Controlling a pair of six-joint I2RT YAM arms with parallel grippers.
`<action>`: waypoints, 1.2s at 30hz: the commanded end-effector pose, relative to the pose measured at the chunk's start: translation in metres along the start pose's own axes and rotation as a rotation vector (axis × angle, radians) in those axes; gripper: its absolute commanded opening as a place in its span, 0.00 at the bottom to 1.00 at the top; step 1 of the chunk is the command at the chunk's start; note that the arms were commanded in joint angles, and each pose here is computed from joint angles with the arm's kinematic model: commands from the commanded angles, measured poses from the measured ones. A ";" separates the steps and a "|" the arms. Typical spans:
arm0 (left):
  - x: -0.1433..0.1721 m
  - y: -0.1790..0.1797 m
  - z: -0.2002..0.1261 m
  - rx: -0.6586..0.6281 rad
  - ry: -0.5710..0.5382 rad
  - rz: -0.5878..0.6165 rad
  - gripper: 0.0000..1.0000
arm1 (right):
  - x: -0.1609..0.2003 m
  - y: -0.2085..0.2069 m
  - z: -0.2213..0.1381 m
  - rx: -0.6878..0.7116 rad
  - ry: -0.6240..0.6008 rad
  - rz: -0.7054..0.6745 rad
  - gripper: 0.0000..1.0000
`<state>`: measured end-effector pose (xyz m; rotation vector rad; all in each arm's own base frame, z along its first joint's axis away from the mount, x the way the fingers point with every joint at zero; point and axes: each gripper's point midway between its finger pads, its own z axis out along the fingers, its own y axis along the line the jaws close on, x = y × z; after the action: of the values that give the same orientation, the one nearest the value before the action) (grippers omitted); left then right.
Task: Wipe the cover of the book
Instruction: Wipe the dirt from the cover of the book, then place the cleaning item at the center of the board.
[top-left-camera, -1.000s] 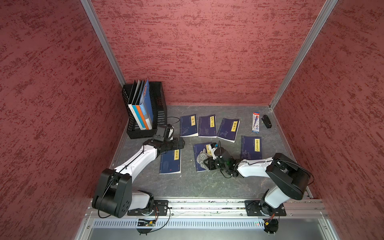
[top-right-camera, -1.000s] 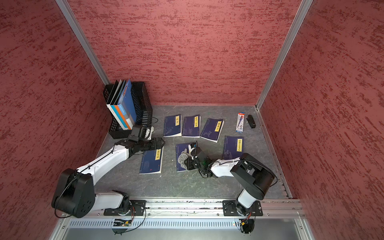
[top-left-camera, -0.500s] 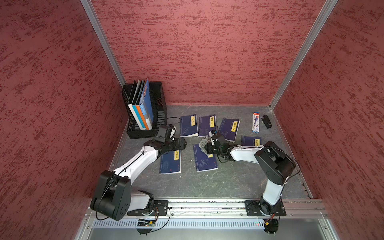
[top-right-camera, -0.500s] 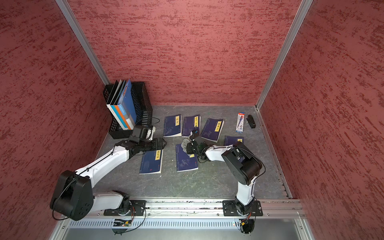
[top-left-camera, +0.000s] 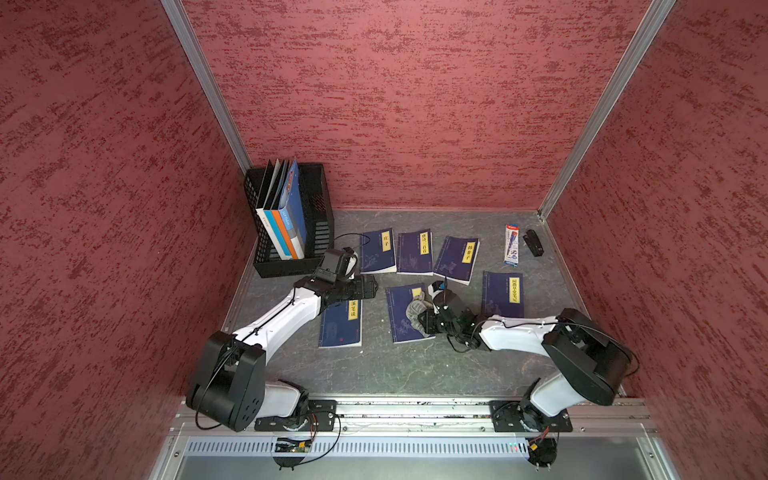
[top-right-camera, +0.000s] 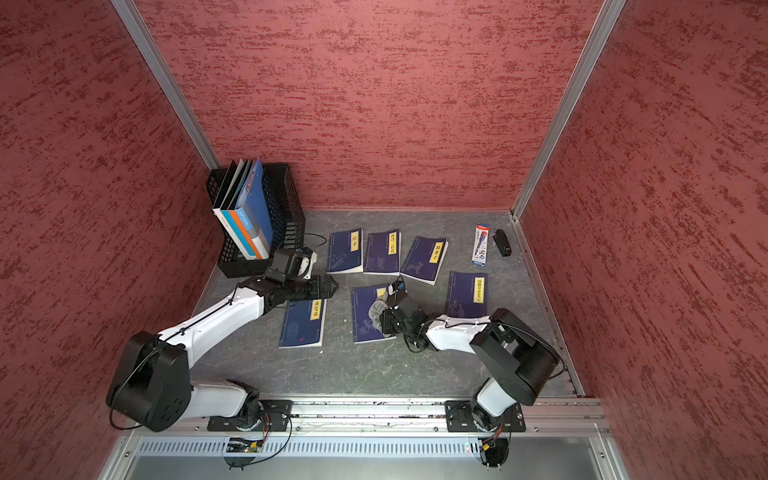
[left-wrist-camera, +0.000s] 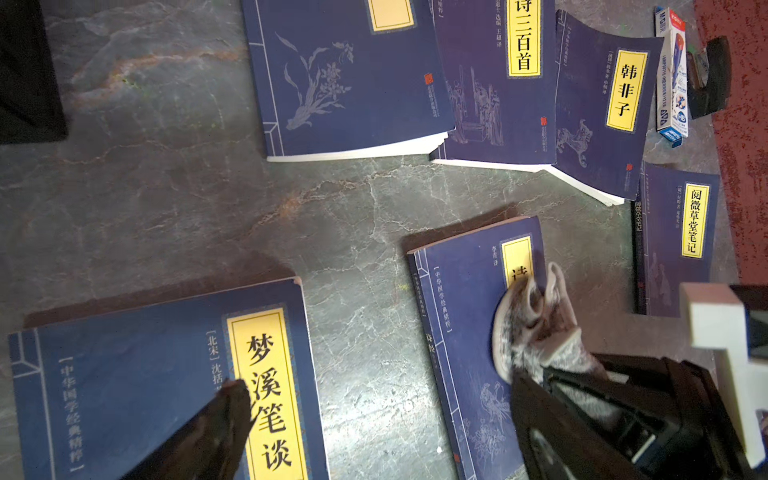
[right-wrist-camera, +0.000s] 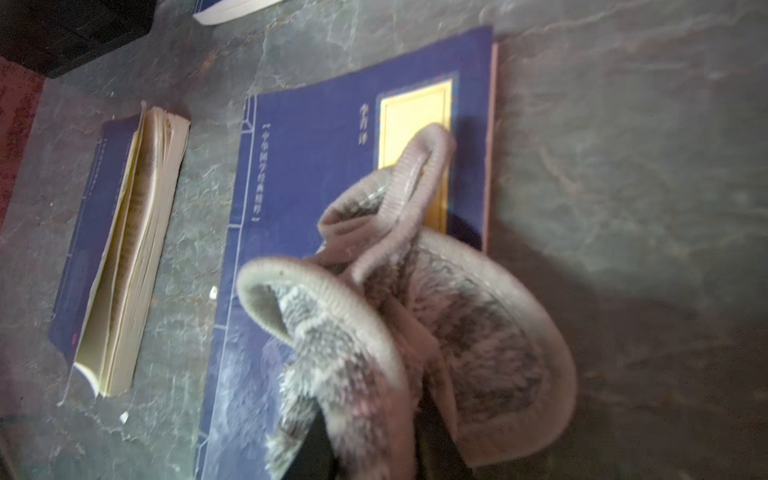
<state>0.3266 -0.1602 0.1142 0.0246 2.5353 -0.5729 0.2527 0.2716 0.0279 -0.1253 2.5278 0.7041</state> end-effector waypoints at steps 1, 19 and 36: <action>-0.008 -0.007 0.000 0.011 -0.015 0.020 0.98 | 0.084 -0.056 -0.006 0.208 0.264 0.057 0.23; -0.002 -0.009 0.000 -0.004 -0.004 0.030 0.98 | 0.070 -0.068 0.016 0.295 0.210 0.043 0.23; 0.007 -0.018 0.000 -0.016 0.011 0.055 0.98 | -0.032 -0.092 0.020 0.302 0.039 0.045 0.25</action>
<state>0.3172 -0.1765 0.1094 0.0937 2.5577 -0.5447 0.3423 0.2460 0.0295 0.0493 2.4456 0.5689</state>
